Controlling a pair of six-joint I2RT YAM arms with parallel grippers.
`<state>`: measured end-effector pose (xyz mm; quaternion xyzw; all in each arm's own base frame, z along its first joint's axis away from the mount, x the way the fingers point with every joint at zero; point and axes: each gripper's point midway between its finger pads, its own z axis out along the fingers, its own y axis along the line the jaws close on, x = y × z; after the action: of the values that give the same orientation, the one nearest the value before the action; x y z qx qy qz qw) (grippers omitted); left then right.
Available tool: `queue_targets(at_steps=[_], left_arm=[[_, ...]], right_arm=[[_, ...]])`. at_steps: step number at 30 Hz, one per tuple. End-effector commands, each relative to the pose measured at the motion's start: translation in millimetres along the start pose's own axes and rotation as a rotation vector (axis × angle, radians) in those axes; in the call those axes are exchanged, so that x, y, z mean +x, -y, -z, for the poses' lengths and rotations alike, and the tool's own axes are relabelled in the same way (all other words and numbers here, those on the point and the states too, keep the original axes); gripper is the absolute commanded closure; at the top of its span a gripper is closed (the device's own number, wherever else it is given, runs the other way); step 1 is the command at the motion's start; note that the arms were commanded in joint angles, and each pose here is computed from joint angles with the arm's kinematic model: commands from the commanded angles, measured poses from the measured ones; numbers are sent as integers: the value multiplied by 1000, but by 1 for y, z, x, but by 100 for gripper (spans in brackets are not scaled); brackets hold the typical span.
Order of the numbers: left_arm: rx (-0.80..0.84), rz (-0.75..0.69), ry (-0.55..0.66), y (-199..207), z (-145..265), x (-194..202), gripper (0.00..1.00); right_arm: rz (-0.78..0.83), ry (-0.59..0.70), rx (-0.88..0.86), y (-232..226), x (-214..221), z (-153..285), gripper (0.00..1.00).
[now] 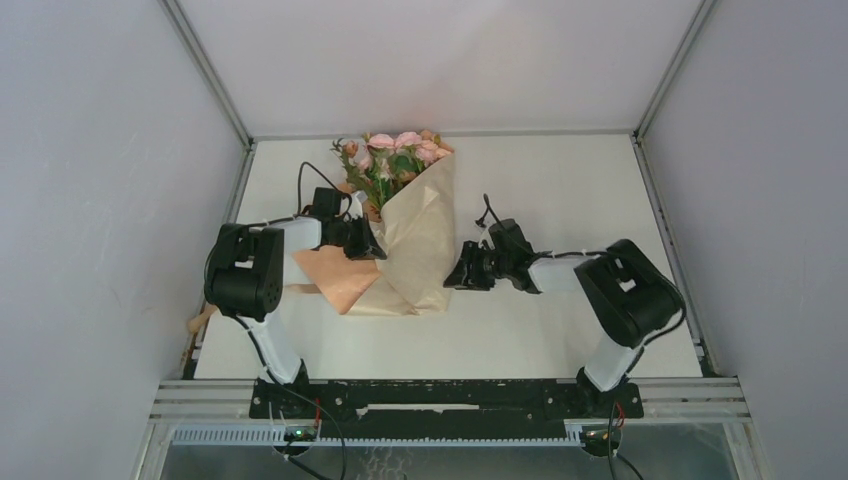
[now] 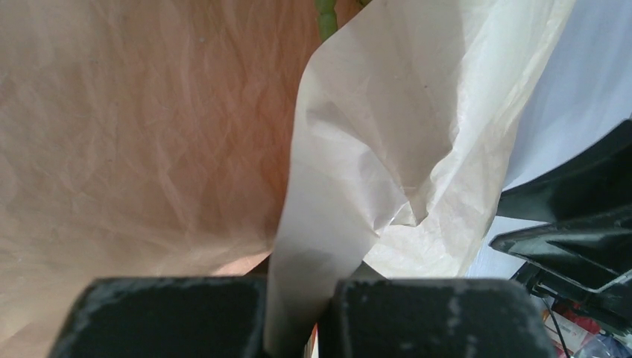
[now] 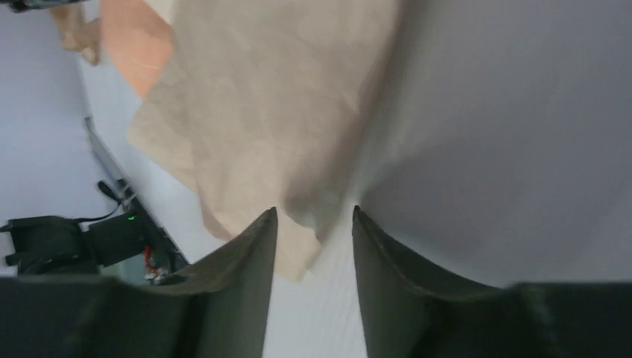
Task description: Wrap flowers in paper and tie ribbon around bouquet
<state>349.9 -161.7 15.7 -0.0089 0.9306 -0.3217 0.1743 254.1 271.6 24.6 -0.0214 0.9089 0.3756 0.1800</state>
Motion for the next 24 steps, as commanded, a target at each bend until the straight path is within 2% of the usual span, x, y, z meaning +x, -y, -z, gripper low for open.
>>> queue_targets(at_steps=[1, 3, 4, 6, 11, 14, 15, 18, 19, 20, 23, 24], left_arm=[[-34, -44, 25, -9, 1, -10, 100], [-42, -47, 24, -11, 2, -9, 100], [-45, -51, 25, -11, 3, -9, 100], [-55, -59, 27, -11, 4, -8, 100], [-57, -189, -10, 9, 1, 4, 100], [-18, -227, -17, 29, 0, 6, 100], [-4, -243, -22, 36, -1, 8, 100], [15, -279, -50, 46, -4, 22, 100], [21, -279, -64, 48, -4, 28, 100], [28, -274, -78, 48, -4, 34, 100], [22, -271, -96, 42, -2, 45, 100], [20, -276, -92, 41, 0, 46, 100]], right_arm=[[-55, -28, -184, -29, -12, -22, 56], [-72, -41, -198, -28, -10, -25, 73], [-76, -43, -194, -28, -10, -25, 86], [-87, -37, -170, -23, -8, -21, 100], [-159, 53, -39, 9, 1, 10, 100], [-158, 78, 67, 24, 26, 30, 100], [-165, 60, 104, 31, 47, 34, 100], [-201, 45, 132, 36, 80, 43, 100], [-214, 43, 149, 38, 87, 47, 96], [-222, 45, 173, 42, 91, 52, 88], [-204, 87, 231, 43, 85, 70, 52], [-177, 118, 241, 40, 76, 77, 49]])
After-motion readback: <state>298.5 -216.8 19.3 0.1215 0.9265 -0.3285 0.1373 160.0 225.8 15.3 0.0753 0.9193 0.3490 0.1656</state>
